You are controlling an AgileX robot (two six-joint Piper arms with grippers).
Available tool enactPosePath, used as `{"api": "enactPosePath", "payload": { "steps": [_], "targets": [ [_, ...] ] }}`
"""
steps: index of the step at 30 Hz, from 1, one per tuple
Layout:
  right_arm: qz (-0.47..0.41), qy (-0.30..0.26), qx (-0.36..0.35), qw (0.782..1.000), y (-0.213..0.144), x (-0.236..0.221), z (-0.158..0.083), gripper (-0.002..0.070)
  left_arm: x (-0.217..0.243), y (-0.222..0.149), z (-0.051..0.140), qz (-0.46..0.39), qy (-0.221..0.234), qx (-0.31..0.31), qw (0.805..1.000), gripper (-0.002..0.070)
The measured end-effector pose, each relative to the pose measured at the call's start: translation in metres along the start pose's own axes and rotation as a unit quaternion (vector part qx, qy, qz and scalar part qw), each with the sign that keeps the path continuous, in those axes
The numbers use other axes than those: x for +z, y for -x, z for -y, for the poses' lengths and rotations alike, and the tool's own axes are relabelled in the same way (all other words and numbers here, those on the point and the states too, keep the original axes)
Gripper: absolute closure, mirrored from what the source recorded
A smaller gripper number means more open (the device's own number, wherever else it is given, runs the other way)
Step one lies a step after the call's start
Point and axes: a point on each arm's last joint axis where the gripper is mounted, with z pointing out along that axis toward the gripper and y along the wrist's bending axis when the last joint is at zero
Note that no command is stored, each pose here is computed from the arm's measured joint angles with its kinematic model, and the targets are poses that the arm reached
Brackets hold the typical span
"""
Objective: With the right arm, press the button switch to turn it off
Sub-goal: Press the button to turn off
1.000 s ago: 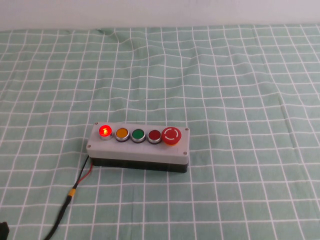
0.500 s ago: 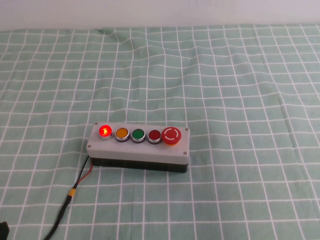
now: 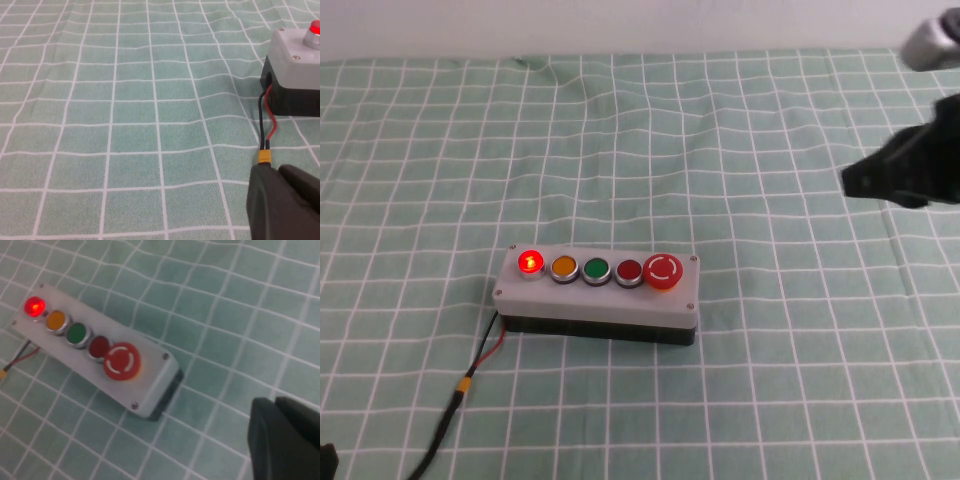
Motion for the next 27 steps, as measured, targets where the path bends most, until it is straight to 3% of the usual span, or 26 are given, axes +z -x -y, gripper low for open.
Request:
{"api": "enactPosePath", "payload": {
  "steps": [12, 20, 27],
  "targets": [
    [-0.047, 0.111, -0.107, 0.987, 0.069, 0.139, -0.08, 0.0692, 0.0, 0.0, 0.0, 0.0, 0.0, 0.0, 1.0, 0.0678],
    [-0.064, 0.172, -0.166, 0.969, 0.083, 0.197, -0.134, 0.0692, 0.0, 0.0, 0.0, 0.0, 0.0, 0.0, 1.0, 0.0678],
    [-0.082, 0.191, -0.181, 0.961, 0.073, 0.234, -0.153, 0.0692, 0.0, 0.0, 0.0, 0.0, 0.0, 0.0, 1.0, 0.0678]
  ]
}}
